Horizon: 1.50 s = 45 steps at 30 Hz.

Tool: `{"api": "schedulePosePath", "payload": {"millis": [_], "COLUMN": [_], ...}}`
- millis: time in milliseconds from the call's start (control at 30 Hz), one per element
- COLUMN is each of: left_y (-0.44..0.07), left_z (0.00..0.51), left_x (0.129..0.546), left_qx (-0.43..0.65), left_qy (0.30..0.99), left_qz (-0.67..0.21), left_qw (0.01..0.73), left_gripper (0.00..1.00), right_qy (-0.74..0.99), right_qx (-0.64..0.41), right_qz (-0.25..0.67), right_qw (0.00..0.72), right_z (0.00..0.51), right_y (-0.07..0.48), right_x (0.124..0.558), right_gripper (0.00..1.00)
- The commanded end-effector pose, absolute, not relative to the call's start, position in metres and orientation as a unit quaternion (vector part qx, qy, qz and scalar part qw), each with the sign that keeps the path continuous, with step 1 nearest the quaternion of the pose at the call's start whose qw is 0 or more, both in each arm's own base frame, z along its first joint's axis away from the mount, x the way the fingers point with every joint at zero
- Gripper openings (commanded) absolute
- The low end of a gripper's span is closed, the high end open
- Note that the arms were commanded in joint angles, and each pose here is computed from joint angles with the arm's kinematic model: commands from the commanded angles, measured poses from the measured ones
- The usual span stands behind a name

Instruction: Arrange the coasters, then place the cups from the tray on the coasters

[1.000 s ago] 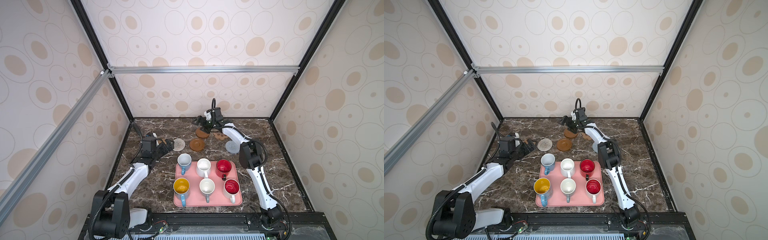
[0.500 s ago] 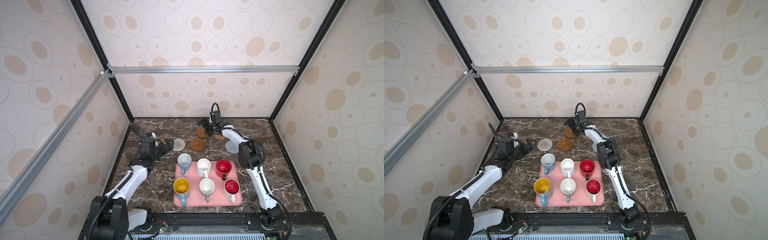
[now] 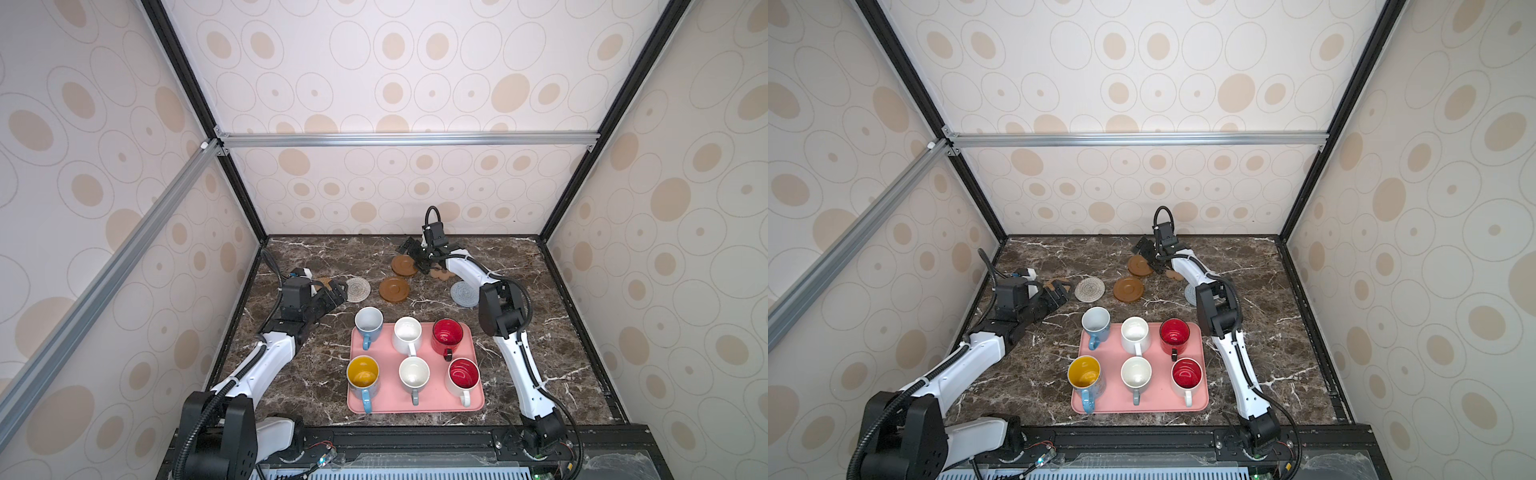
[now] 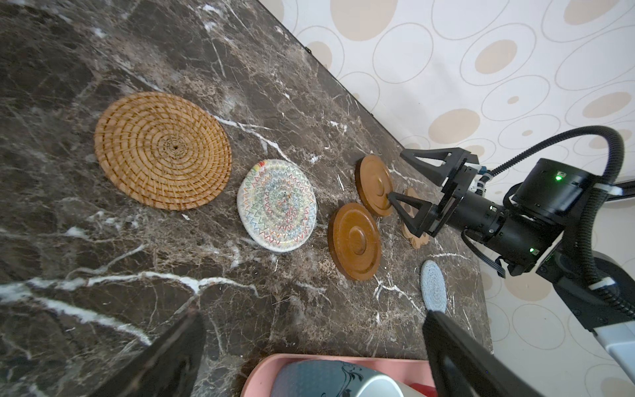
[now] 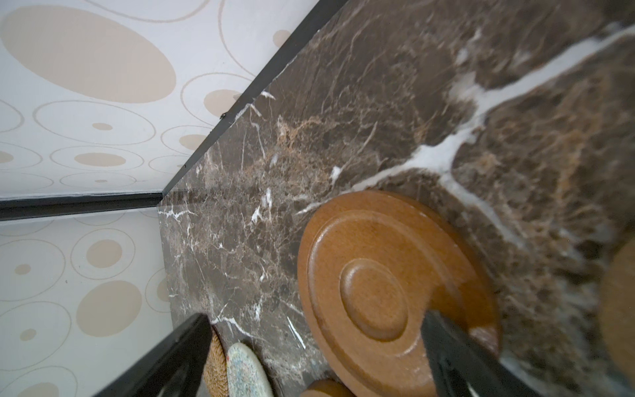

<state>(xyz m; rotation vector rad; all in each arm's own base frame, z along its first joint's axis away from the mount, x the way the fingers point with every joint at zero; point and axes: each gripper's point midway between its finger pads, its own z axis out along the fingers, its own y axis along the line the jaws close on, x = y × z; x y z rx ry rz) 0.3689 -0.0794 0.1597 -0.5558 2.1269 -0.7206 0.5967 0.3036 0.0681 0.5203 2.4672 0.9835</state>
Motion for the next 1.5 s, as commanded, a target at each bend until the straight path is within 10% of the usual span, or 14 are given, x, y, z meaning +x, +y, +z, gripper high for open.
{"api": "schedulePosePath", "payload": {"millis": [0,1467], "left_y": [-0.076,-0.078], "left_z": [0.17,0.168], "left_x": [0.372,0.374], "left_qx": [-0.226,-0.223], "left_qy": [0.831,0.835], "left_qz": [-0.29,-0.291], "left_qw": [0.417,0.411], "left_gripper": [1.0,1.0], "right_qy": [0.921,0.977], "right_qx": [0.199,0.072], "right_qz": [0.289,0.186], "right_qw": [0.166,0.078], "right_z": [0.03,0.032], "right_y": [0.282,0.227], "right_x": [0.572,0.453], "right_gripper": [1.0,1.0]}}
